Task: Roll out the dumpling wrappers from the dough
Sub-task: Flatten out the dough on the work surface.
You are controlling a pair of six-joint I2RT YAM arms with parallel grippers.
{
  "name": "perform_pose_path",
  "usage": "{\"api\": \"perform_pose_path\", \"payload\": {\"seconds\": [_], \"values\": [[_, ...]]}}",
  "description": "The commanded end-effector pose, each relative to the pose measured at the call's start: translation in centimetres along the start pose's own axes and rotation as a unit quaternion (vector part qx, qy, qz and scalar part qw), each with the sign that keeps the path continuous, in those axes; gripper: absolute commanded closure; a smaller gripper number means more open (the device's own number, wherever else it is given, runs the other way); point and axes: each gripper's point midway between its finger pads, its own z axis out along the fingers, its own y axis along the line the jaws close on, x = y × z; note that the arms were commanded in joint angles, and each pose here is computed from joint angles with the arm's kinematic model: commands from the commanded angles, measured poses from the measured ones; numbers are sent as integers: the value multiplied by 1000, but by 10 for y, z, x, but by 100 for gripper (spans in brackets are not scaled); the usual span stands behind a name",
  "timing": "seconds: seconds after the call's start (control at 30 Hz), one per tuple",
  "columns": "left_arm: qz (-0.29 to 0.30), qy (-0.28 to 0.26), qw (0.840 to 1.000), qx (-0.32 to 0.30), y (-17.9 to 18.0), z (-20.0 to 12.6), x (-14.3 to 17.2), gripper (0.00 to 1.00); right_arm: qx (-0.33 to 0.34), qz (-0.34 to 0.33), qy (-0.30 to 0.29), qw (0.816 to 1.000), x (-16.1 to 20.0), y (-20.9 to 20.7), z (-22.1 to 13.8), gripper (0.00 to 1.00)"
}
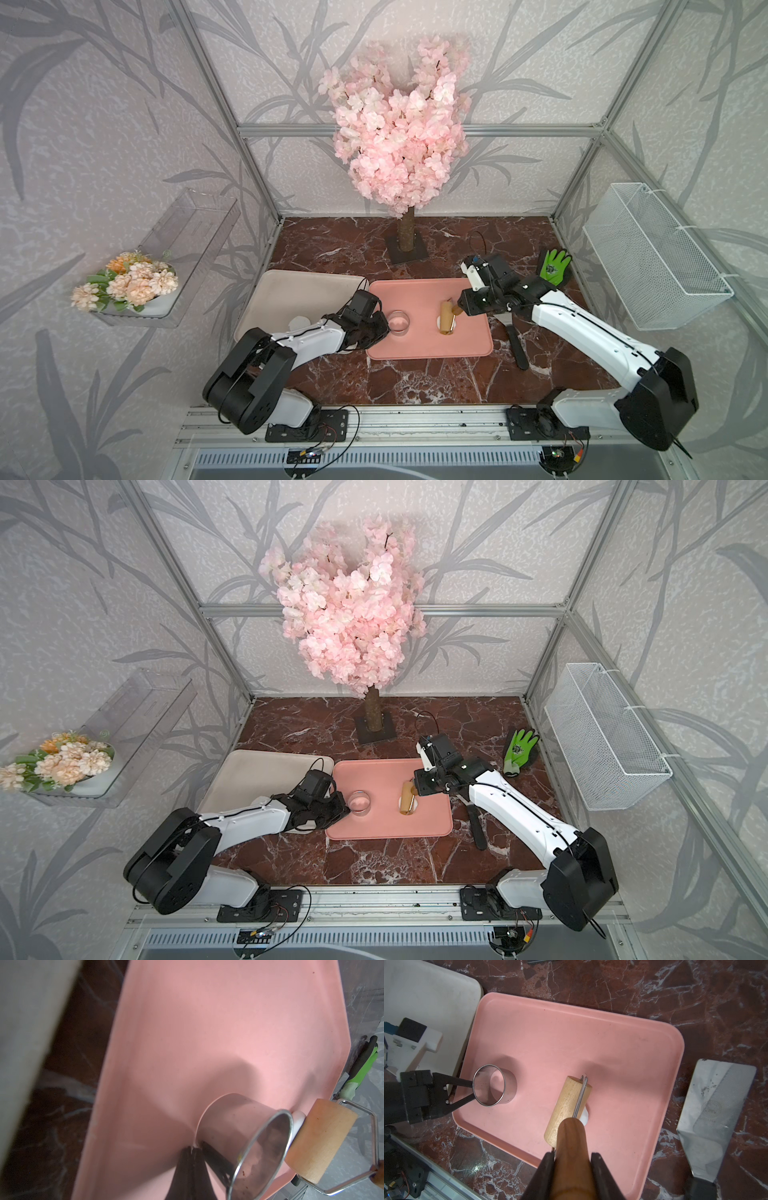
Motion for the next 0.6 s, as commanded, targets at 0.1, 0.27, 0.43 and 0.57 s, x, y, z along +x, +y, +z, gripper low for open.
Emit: {"api": "perform_pose_path", "payload": {"seconds": [0.1,0.27,0.43,0.57], "values": [[-16,26,997,-72,42,6,18,100,9,9,21,1000,-3,-3,20,100],[-16,26,997,-70,42,5,18,100,15,15,29,999,2,-7,32,100],[-15,28,997,-71,42,5,19,100,7,15,21,1000,-4,-3,29,100],[-16,26,997,-71,42,4,18,100,-13,10,-3,1000,-22,9,12,100]]}}
